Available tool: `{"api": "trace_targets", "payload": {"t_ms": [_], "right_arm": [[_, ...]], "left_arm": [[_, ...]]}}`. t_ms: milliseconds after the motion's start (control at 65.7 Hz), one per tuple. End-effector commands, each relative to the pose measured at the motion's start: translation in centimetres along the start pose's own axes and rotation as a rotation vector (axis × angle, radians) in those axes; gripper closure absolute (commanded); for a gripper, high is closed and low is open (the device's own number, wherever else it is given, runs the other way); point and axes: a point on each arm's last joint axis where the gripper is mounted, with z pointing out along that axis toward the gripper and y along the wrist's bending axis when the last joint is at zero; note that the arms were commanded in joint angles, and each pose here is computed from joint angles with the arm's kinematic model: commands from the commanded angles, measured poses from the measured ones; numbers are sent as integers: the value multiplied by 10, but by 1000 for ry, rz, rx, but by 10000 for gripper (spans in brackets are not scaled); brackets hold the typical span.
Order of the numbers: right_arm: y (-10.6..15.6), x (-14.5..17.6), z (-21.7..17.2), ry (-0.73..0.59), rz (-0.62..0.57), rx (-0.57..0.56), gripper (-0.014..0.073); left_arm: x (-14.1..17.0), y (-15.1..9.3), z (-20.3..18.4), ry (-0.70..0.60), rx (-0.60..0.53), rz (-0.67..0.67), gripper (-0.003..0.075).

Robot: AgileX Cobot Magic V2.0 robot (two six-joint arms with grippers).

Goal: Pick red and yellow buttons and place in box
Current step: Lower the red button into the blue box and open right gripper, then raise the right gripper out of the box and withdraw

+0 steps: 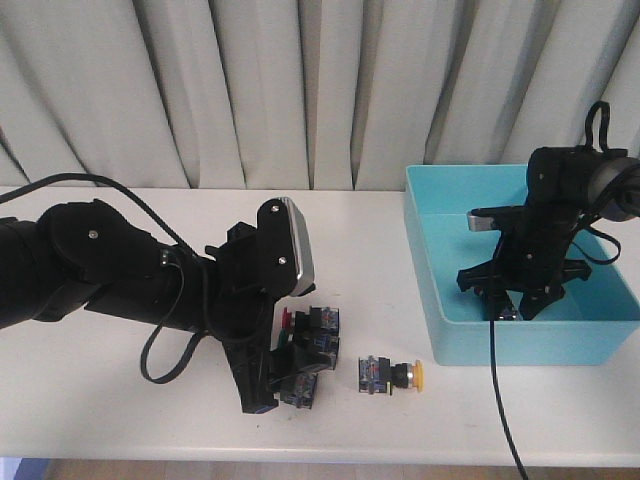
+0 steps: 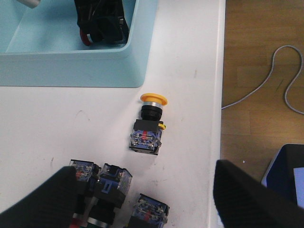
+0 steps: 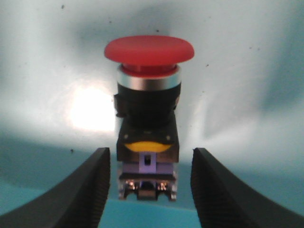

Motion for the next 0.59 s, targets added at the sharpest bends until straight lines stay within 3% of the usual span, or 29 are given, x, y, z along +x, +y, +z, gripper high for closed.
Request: {"api": "trace_targets", "payload": {"t_ms": [0, 320, 578], "right_arm": [[-1, 2, -56, -127, -16, 15, 197], [22, 55, -181, -427, -51, -31, 198], [56, 138, -200, -646, -136, -25, 198]], "left_arm": [[-15, 3, -13, -62, -47, -13, 140], [-15, 4, -13, -62, -50, -13, 140], [-15, 4, -13, -62, -50, -13, 140]]}}
